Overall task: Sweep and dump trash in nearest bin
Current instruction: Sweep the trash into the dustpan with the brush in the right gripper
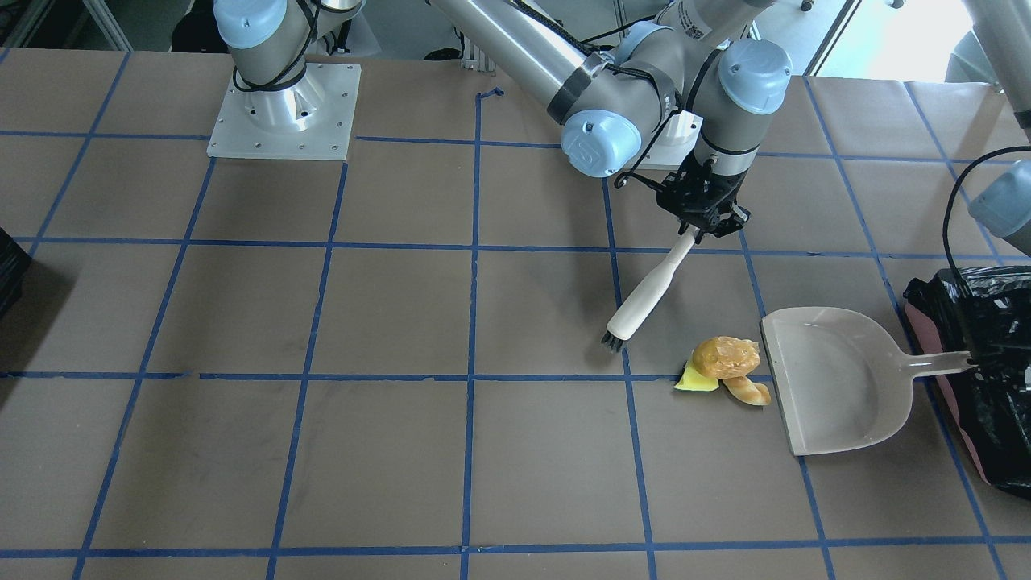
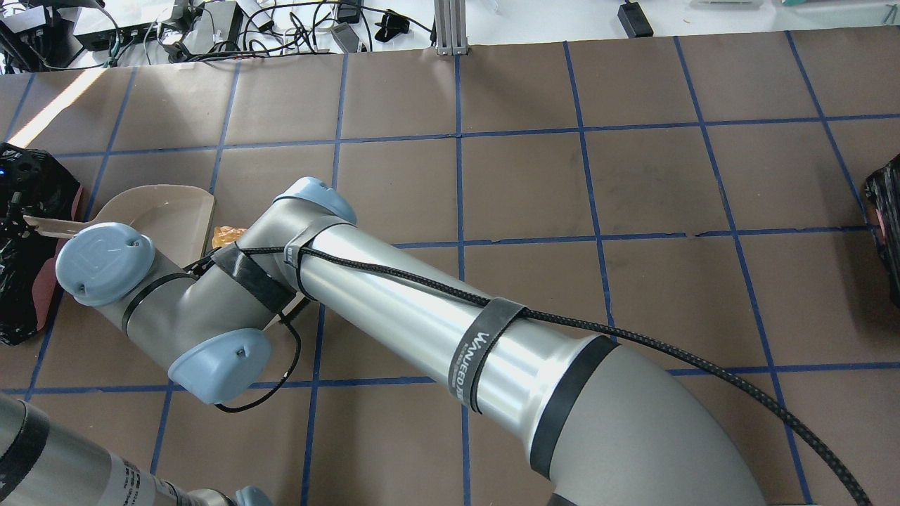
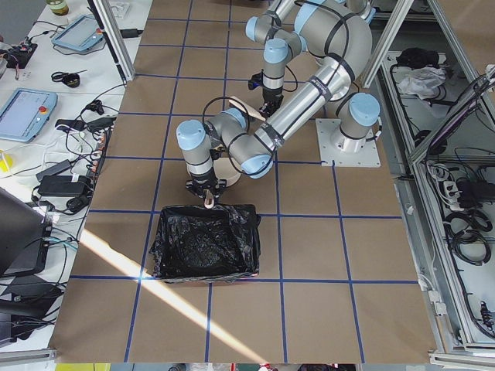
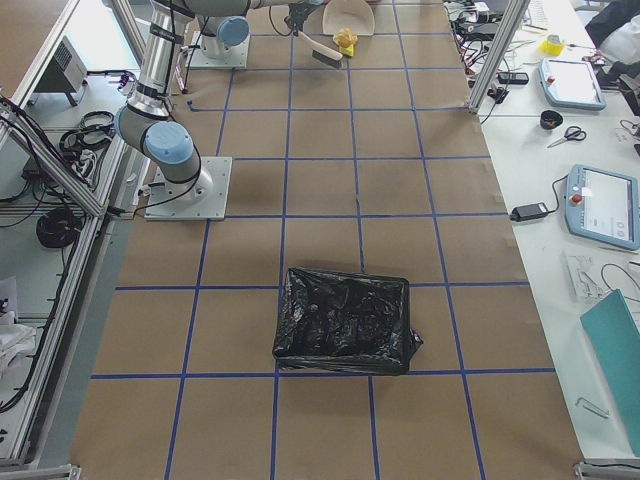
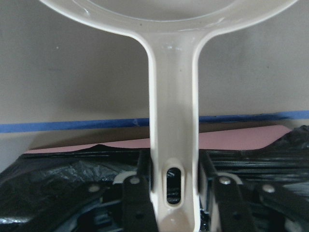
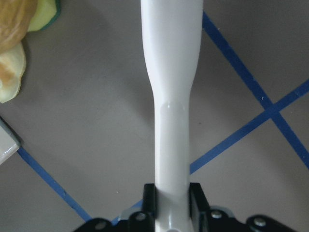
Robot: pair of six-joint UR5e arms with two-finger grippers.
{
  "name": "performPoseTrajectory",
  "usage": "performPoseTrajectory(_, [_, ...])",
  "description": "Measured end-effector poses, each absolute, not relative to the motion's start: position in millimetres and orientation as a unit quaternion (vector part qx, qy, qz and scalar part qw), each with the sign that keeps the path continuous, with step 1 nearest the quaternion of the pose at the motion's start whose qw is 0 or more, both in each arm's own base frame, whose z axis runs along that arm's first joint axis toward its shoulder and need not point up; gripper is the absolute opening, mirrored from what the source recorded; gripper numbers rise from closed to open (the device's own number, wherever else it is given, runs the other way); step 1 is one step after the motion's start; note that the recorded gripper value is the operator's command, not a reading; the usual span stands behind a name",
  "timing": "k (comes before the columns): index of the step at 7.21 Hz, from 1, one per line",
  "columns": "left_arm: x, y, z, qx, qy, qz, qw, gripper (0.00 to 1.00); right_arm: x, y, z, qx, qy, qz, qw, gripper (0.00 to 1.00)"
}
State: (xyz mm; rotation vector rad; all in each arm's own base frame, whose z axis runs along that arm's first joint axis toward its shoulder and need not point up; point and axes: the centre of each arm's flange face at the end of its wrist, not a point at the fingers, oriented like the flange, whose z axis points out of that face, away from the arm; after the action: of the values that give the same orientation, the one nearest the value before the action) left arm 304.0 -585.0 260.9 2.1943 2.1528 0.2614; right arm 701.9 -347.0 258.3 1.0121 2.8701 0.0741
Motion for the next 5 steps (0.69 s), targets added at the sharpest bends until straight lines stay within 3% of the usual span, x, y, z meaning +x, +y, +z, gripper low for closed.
performPoseTrajectory(5, [289.9, -592.4, 251.7, 0.727, 0.684, 0.061, 0.020, 0.00, 741.3, -361.8, 240.6, 0.305, 0.949, 0.038, 0.074, 0.00])
